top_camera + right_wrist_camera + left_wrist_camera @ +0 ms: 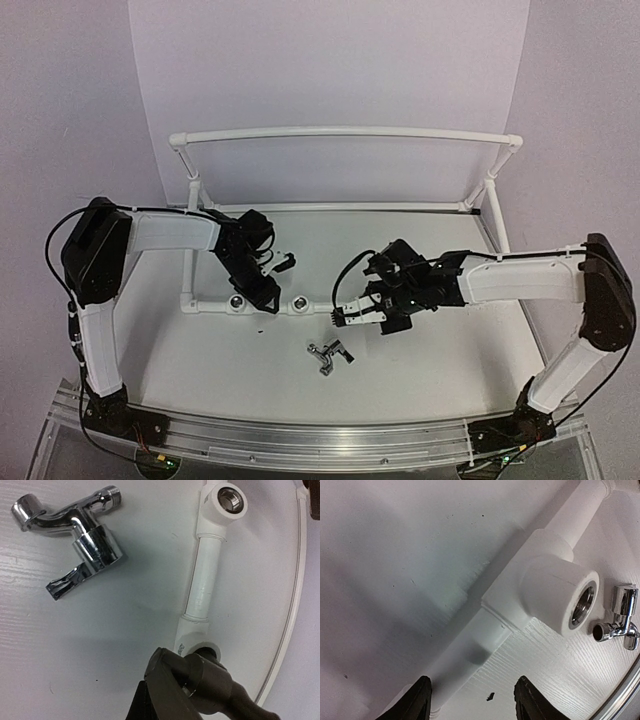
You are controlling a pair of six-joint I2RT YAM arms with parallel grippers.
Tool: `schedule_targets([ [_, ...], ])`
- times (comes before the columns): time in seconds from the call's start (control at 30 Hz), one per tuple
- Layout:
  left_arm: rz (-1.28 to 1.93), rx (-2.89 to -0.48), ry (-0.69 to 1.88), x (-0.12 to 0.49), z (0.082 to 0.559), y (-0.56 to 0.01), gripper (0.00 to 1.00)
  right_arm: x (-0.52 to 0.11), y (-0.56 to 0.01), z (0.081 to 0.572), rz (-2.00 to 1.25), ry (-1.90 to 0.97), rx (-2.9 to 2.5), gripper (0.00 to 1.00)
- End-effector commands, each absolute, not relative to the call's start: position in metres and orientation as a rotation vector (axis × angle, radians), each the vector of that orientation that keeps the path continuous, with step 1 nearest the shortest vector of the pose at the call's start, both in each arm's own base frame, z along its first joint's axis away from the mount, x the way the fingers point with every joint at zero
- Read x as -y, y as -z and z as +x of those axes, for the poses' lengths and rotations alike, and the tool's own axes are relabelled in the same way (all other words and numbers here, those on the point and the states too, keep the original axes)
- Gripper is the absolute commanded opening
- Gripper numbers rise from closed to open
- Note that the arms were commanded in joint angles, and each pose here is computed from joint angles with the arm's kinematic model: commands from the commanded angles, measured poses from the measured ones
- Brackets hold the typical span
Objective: Install the water faucets
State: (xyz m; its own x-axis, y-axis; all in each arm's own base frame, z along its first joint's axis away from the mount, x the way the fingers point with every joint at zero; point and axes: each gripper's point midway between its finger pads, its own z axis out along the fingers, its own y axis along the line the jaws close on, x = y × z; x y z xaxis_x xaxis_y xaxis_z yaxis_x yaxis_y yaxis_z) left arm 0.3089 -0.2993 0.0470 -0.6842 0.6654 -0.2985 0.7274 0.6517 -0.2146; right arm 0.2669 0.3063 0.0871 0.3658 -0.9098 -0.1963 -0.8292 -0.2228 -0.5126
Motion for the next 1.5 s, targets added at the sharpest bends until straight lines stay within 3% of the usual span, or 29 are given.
schedule_targets([
  [0.0,1.138,-2.722,0.532,0.302,0.303,-0.045,0.53,-0.338,-0.119,0.292,-1.905,0.207,-1.524,0.0],
  [0.17,1.142,-2.734,0.535,0.3,0.302,-0.041,0.49,-0.347,-0.126,0.305,-1.82,0.264,-1.536,0.0],
  [0.83,1.122,-2.776,0.531,0.295,0.301,-0.031,0.49,-0.341,-0.147,0.362,-1.611,0.67,-1.627,0.02],
  [1.47,1.096,-2.807,0.527,0.292,0.303,-0.026,0.48,-0.302,-0.122,0.337,-1.825,0.761,-1.833,0.0],
])
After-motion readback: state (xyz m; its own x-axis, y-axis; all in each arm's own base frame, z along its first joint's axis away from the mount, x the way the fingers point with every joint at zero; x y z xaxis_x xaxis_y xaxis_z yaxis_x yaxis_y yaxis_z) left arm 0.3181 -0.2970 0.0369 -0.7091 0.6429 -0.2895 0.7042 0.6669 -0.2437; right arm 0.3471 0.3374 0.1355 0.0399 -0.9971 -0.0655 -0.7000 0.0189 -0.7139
